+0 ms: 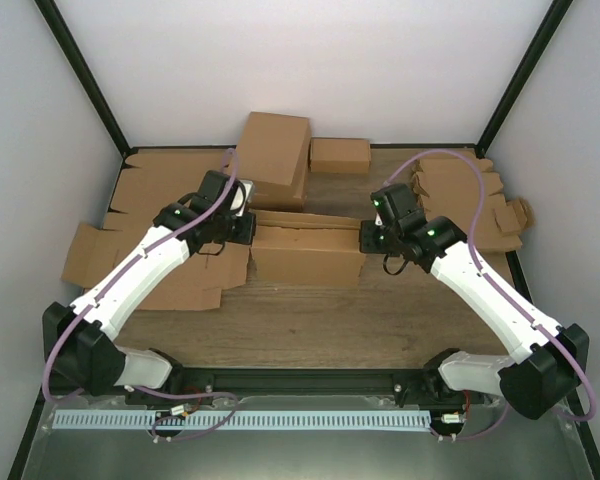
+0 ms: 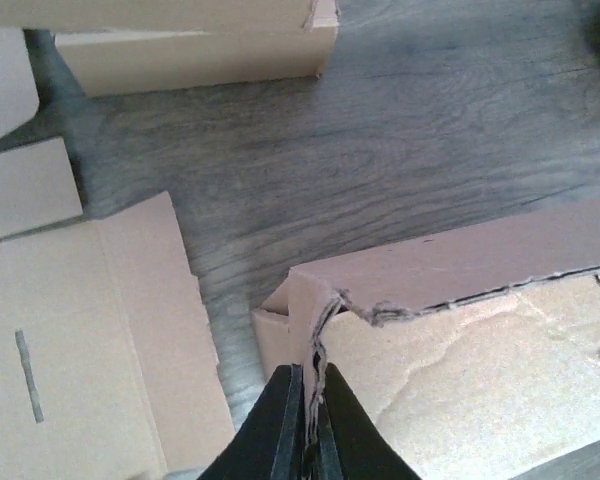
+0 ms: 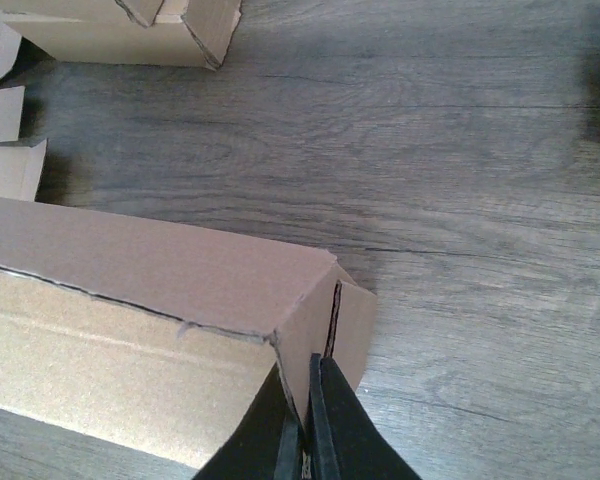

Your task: Fold the paper box

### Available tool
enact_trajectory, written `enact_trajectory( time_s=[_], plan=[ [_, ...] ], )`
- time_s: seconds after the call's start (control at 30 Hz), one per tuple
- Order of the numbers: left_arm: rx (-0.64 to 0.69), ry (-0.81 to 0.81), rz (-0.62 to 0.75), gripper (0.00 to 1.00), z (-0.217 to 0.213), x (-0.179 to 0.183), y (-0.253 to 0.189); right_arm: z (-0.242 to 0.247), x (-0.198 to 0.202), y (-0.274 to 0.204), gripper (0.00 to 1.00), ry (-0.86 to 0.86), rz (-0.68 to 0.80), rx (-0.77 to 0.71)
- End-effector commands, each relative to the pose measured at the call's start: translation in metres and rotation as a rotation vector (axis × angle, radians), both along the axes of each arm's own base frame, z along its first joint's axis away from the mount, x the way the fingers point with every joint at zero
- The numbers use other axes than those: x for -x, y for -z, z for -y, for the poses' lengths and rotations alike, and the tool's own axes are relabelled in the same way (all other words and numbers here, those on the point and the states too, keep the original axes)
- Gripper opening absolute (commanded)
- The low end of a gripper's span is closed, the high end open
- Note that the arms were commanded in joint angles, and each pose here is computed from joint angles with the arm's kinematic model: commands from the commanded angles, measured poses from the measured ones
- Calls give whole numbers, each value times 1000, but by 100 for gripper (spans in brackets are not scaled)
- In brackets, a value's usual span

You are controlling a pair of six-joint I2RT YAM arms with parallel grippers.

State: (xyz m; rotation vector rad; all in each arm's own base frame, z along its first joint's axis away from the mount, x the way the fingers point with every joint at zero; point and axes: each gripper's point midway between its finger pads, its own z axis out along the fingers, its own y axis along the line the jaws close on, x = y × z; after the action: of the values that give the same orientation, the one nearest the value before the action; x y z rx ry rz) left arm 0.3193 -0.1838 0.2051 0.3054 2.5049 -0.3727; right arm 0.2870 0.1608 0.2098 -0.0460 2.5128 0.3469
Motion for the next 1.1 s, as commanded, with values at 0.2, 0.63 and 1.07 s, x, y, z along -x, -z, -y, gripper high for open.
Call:
enact_trajectory(
  time_s=[0.2, 0.63, 1.07],
  plan=[
    [93, 4, -73, 4, 10, 14, -11, 1, 31, 38, 1, -50, -178, 55],
    [99, -64, -105, 4, -1, 28, 13, 0, 31, 36, 1, -53, -172, 51],
    [121, -81, -109, 4, -4, 39, 27, 2, 32, 35, 1, -47, -166, 54]
  ],
)
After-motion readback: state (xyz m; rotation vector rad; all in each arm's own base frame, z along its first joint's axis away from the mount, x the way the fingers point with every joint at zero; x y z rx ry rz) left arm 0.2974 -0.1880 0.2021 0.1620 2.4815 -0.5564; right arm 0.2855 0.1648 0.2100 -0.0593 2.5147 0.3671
